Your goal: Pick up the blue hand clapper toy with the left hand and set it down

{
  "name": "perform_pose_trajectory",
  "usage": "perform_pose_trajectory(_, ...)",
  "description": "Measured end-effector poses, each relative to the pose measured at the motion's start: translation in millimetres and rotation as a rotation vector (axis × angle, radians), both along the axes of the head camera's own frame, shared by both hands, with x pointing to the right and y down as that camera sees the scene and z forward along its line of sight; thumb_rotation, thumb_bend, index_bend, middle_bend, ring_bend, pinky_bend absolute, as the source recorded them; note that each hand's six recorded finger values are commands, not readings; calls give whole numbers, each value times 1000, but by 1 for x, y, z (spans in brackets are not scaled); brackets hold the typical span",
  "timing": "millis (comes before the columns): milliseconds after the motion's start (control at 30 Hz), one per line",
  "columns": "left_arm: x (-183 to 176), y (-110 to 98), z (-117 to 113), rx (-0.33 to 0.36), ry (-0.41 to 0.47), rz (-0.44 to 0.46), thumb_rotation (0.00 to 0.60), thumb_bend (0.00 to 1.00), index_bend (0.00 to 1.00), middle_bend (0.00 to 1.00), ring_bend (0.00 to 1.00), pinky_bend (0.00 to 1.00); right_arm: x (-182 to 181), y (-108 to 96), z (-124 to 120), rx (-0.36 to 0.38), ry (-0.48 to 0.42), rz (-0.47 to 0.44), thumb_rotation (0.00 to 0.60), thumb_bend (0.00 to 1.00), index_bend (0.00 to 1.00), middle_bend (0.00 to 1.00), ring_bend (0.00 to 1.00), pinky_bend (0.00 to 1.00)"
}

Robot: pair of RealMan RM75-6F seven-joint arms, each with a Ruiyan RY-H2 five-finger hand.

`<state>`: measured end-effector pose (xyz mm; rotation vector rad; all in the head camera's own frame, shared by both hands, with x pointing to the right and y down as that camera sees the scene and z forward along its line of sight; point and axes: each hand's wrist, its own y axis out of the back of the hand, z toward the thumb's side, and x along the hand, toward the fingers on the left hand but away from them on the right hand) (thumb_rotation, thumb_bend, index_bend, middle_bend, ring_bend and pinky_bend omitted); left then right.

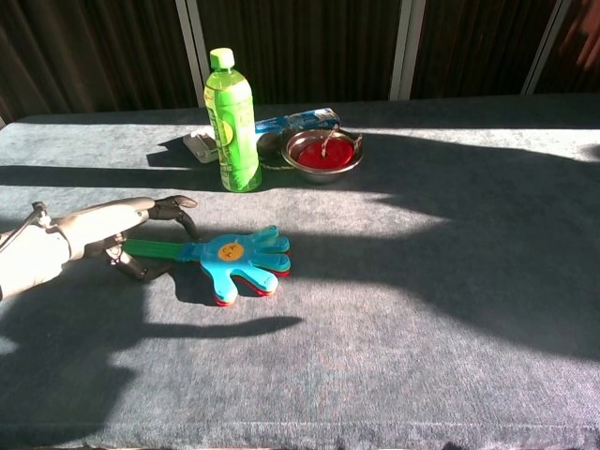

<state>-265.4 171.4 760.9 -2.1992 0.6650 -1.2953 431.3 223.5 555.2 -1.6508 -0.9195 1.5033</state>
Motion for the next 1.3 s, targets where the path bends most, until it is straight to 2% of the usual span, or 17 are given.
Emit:
perform_pose_trajectory(400, 8, 5, 3, 41, 1, 17, 600, 393, 381, 0, 0, 0, 1, 0, -2, -2, -2, 3, 600, 109, 0, 0, 0, 0)
perform_pose_trajectory(800, 6, 2, 5, 74, 6, -4, 600, 389, 638, 50, 0, 0, 1, 1, -5, 5, -3, 4, 600, 109, 0, 0, 0, 0)
perform_pose_trajectory(900, 7, 2, 3, 85, 23, -7, 600, 463, 719, 105, 0, 0, 1, 1, -5, 4, -4, 3, 600, 109, 0, 0, 0, 0)
perform_pose_trajectory(1000, 8, 2, -2, 106, 59, -19, 600, 556, 799, 215, 16, 18, 1, 1, -5, 1, -4, 1, 600, 108, 0, 0, 0, 0)
perform_pose_trajectory(1067, 8, 2, -5, 121, 91, -31, 600, 590, 828, 345, 108, 113, 1, 1, -5, -1, -4, -1, 600, 108, 0, 0, 0, 0)
perform_pose_trajectory(1200, 3, 3, -6, 137, 132, -48, 600, 635, 840, 629, 375, 433, 0, 2, -4, -4, -5, -5, 600, 109, 0, 0, 0, 0)
perform_pose_trajectory(1233, 2, 4, -6, 136, 142, -51, 600, 646, 840, 680, 423, 512, 0, 2, -4, -4, -4, -7, 600, 109, 0, 0, 0, 0)
perform_pose_trajectory(1300, 3, 6, -7, 130, 181, -62, 600, 665, 840, 740, 482, 609, 0, 2, -4, -4, -3, -8, 600, 109, 0, 0, 0, 0)
